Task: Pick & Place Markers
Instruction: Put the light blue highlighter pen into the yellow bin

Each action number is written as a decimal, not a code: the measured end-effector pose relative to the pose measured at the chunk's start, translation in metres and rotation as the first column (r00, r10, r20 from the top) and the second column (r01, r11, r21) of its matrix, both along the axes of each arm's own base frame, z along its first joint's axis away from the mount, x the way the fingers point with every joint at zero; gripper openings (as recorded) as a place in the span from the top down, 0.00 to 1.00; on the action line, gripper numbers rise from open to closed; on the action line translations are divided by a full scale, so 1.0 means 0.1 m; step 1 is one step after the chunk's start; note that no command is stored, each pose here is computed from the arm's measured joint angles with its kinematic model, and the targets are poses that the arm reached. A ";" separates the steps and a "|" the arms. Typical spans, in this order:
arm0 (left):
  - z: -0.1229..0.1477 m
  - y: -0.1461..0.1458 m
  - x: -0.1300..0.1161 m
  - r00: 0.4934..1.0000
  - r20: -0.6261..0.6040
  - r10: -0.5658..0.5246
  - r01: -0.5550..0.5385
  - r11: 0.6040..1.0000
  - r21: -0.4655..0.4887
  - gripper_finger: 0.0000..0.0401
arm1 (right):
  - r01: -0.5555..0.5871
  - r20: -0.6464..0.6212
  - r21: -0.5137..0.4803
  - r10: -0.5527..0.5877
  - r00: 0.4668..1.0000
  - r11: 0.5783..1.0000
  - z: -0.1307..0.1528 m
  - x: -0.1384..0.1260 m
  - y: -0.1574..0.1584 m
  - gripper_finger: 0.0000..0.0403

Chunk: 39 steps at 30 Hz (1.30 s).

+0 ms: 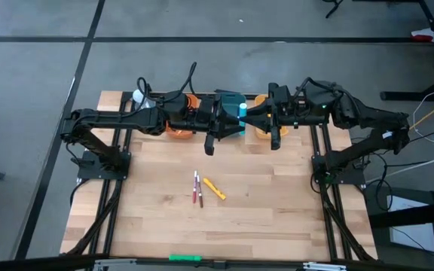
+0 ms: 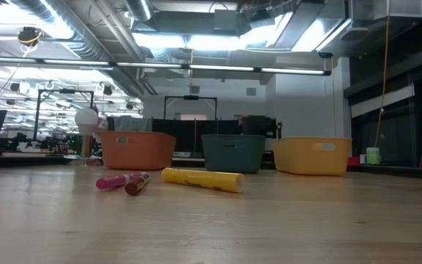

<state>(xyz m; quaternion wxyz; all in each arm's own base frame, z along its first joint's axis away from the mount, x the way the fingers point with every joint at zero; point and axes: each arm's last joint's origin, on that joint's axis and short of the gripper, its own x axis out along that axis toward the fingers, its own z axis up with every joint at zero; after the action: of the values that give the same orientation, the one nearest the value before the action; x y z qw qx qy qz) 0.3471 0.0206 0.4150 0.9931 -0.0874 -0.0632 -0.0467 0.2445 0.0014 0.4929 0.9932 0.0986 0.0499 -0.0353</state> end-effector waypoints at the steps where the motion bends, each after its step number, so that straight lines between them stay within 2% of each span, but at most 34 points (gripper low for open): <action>1: 0.00 0.00 0.00 1.000 0.000 -0.001 0.001 1.000 -0.001 0.80 | 0.000 0.000 0.001 0.000 1.000 1.000 0.00 0.00 0.00 0.85; 7: 0.00 -0.02 0.00 1.000 0.001 0.001 -0.001 1.000 -0.009 0.64 | 0.000 -0.002 0.000 0.000 1.000 1.000 0.00 0.00 0.00 0.85; 15: 0.00 -0.03 0.00 0.998 0.000 0.058 -0.058 0.998 -0.024 0.48 | 0.000 0.002 -0.001 0.000 1.000 1.000 0.00 0.00 0.00 0.85; 20: 0.00 -0.05 0.00 0.999 0.001 0.054 -0.054 0.998 -0.015 0.40 | 0.000 0.003 -0.001 0.000 1.000 1.000 0.00 0.00 0.00 0.85; 32: 0.01 -0.05 -0.01 0.999 -0.004 0.042 -0.042 0.999 -0.015 0.37 | -0.001 0.010 0.000 0.001 1.000 1.000 0.02 -0.02 0.00 0.85; 39: 0.02 -0.05 -0.03 0.999 -0.004 0.041 -0.042 0.999 -0.016 0.37 | -0.013 0.079 0.005 0.012 0.997 1.000 0.13 -0.18 0.00 0.85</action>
<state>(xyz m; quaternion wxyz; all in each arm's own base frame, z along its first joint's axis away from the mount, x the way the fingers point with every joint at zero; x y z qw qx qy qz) 0.3441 0.0153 0.4174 0.9932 -0.0942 -0.0637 -0.0255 0.2267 0.0016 0.5059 0.9944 0.1023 0.0113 -0.0250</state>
